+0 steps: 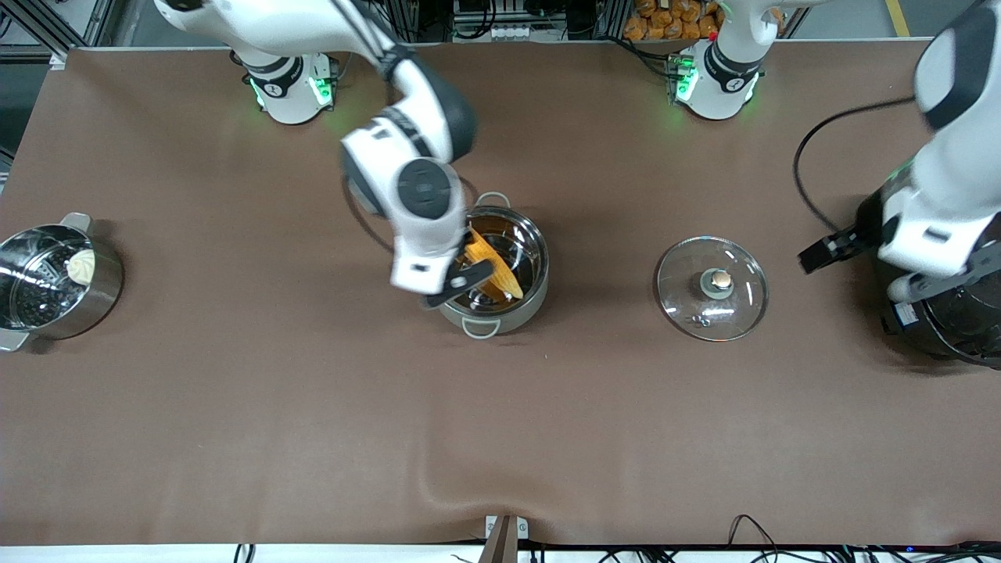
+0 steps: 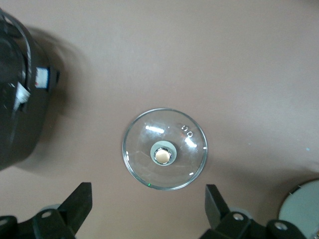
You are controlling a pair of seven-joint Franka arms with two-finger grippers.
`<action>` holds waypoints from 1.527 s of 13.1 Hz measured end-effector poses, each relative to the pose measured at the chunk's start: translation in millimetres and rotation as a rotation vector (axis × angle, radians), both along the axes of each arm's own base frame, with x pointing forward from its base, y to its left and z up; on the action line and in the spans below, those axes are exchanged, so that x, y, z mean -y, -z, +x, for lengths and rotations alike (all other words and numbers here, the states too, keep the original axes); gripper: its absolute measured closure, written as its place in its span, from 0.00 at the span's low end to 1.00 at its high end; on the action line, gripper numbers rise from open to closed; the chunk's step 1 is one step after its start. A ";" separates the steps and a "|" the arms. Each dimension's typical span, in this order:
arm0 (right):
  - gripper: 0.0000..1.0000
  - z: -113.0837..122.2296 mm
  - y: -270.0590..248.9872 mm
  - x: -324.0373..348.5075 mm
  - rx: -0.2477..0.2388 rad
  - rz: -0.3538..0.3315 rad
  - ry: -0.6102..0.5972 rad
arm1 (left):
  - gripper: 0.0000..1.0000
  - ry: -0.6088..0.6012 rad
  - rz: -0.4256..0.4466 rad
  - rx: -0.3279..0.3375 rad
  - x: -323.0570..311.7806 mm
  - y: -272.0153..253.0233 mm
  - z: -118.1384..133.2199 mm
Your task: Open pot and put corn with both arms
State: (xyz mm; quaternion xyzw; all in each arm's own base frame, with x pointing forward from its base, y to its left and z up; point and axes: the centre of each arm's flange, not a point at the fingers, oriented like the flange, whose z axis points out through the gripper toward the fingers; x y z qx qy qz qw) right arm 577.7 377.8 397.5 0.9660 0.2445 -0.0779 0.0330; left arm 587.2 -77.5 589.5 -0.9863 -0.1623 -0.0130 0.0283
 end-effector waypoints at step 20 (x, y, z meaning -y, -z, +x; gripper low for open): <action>0.00 -44.9 -232.2 395.2 0.081 0.066 0.466 | 0.00 0.313 -0.012 -0.039 -18.0 -29.6 -31.3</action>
